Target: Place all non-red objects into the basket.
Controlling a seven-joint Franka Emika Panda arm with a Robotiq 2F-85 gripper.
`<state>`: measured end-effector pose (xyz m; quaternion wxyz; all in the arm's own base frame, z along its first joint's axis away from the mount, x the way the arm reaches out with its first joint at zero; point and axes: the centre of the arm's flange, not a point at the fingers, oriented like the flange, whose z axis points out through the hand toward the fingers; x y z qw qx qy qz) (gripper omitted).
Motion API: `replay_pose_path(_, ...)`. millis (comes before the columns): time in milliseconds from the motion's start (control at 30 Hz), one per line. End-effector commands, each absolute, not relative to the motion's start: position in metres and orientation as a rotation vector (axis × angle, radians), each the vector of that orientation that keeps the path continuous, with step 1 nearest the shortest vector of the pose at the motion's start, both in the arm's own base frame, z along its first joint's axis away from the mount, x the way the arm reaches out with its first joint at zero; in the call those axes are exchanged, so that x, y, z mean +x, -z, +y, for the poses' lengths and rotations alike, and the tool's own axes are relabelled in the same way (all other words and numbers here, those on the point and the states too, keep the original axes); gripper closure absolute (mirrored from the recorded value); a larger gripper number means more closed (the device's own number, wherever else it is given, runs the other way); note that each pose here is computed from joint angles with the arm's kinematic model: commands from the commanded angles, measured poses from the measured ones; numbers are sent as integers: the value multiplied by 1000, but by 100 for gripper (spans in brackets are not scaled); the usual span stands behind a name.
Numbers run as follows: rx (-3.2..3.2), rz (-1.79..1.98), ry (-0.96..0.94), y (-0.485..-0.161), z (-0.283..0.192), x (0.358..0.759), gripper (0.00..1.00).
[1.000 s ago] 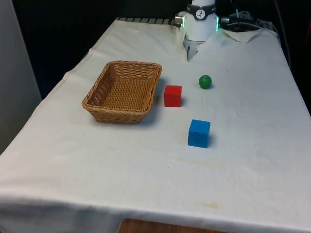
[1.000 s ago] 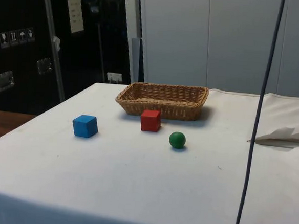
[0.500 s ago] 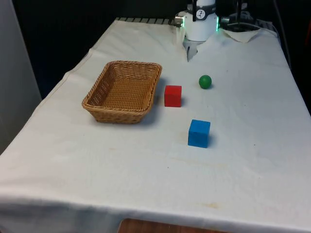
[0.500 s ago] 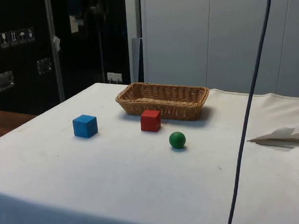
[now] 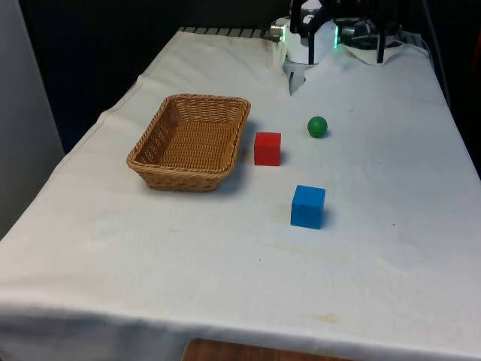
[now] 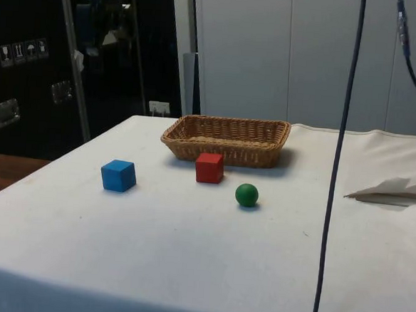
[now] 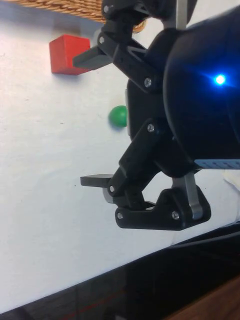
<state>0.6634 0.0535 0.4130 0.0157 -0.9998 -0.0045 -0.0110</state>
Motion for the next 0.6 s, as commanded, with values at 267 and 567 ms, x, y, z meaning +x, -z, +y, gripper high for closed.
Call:
replay_pose_path(267,-3123,-35,77,-383,63,676,0)
replay_pose_path(567,-3134,-86,103,-356,57,679,0)
